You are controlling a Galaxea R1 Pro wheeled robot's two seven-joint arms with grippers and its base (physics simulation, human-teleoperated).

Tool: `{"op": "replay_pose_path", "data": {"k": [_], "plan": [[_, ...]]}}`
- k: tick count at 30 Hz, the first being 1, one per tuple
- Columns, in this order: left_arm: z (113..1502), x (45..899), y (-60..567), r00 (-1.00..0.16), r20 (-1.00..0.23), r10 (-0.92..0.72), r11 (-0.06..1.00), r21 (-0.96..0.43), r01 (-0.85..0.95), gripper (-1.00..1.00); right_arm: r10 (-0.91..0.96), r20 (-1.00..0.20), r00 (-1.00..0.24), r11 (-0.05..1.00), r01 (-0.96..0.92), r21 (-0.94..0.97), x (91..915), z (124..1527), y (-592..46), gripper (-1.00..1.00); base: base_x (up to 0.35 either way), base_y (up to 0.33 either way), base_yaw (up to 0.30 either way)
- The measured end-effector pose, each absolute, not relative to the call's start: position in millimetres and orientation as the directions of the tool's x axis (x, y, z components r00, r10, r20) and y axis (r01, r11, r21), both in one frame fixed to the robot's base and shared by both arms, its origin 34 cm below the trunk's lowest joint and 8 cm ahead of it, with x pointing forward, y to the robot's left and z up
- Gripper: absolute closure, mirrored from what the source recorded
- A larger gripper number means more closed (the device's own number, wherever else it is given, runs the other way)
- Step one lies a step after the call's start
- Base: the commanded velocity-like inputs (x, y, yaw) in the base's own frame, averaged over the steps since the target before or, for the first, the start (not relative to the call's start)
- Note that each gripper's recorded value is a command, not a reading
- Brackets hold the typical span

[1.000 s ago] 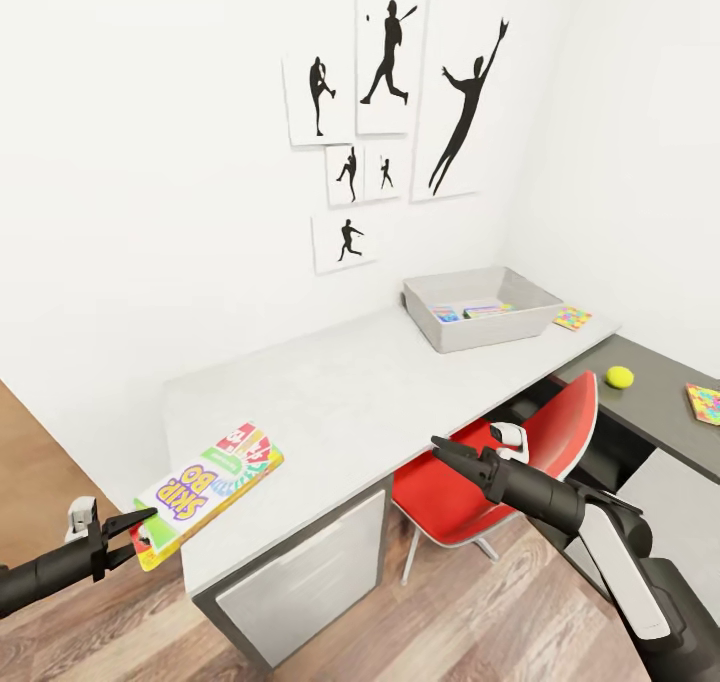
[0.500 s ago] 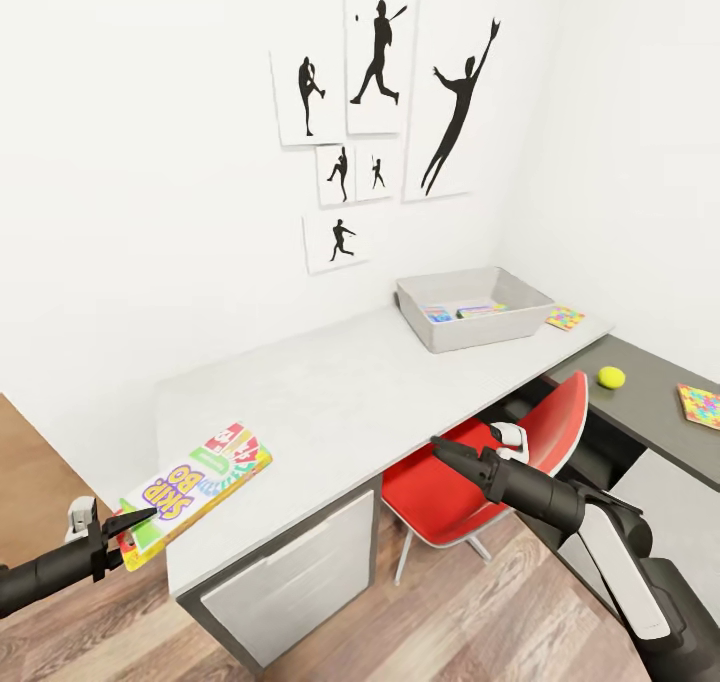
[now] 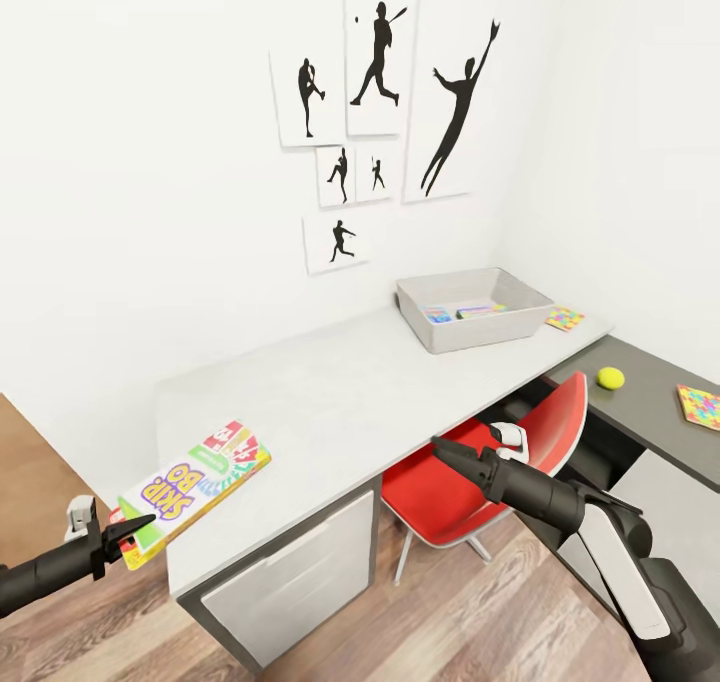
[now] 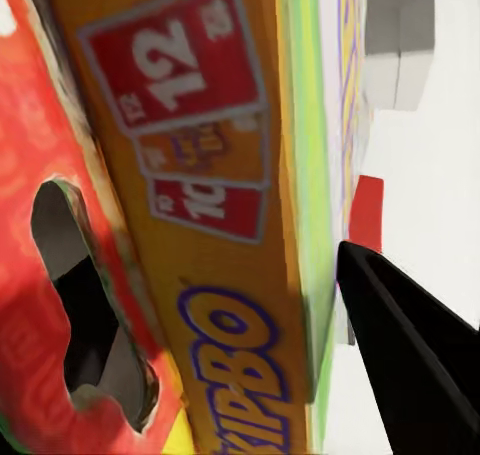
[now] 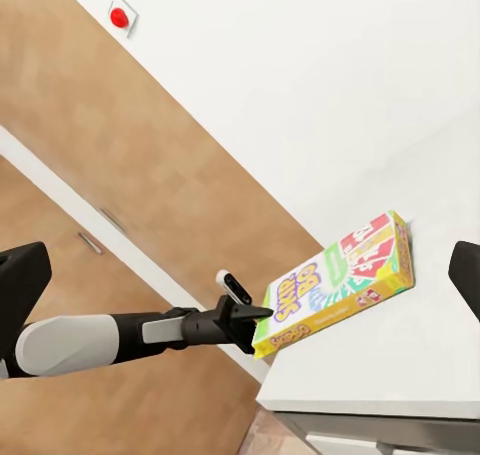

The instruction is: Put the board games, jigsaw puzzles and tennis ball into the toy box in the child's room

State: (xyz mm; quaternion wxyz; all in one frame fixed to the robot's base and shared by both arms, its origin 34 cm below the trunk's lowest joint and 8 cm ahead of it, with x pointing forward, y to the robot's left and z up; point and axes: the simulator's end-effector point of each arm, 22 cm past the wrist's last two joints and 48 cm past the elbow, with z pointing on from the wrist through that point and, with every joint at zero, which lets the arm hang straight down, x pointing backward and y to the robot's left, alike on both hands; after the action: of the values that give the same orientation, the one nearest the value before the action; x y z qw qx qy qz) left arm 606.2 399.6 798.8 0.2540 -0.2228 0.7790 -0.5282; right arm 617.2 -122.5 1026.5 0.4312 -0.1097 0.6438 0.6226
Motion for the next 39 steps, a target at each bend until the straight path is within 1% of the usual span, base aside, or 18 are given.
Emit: {"op": "replay_pose_path", "data": {"k": [6, 16, 22, 25, 30, 33, 39], "plan": [[815, 610, 401, -0.757, -0.161, -0.634, 0.315, -0.947, -0.063, 1.0, 0.396, -0.692, -0.604, 0.2, -0.678, 0.707, 616, 1035, -122, -1.0, 0.0, 0.0, 0.0], [824, 609, 406, -0.776, -0.178, -0.605, 0.35, -0.935, -0.059, 1.0, 0.396, -0.691, -0.604, 0.201, -0.678, 0.707, 616, 1041, -122, -1.0, 0.0, 0.0, 0.0], [865, 616, 400, -0.791, -0.223, -0.57, 0.313, -0.949, 0.041, 1.0, 0.396, -0.692, -0.604, 0.201, -0.678, 0.707, 615, 1049, -122, -1.0, 0.0, 0.0, 0.0], [873, 618, 399, -0.803, -0.24, -0.546, 0.334, -0.941, 0.054, 1.0, 0.396, -0.693, -0.602, 0.201, -0.68, 0.705, 615, 1054, -122, -1.0, 0.0, 0.0, 0.0], [902, 633, 400, -0.81, -0.248, -0.532, 0.34, -0.938, 0.064, 1.0, 0.396, -0.696, -0.598, 0.2, -0.684, 0.701, 613, 1061, -122, -1.0, 0.0, 0.0, 0.0], [927, 644, 399, -0.812, -0.281, -0.512, 0.358, -0.929, 0.095, 1.0, 0.396, -0.697, -0.598, 0.2, -0.684, 0.701, 613, 1065, -122, -1.0, 0.0, 0.0, 0.0], [937, 643, 386, -0.841, -0.292, -0.455, 0.385, -0.916, 0.11, 1.0, 0.395, -0.695, -0.601, 0.199, -0.683, 0.703, 611, 1072, -121, -1.0, 0.0, 0.0, 0.0]]}}
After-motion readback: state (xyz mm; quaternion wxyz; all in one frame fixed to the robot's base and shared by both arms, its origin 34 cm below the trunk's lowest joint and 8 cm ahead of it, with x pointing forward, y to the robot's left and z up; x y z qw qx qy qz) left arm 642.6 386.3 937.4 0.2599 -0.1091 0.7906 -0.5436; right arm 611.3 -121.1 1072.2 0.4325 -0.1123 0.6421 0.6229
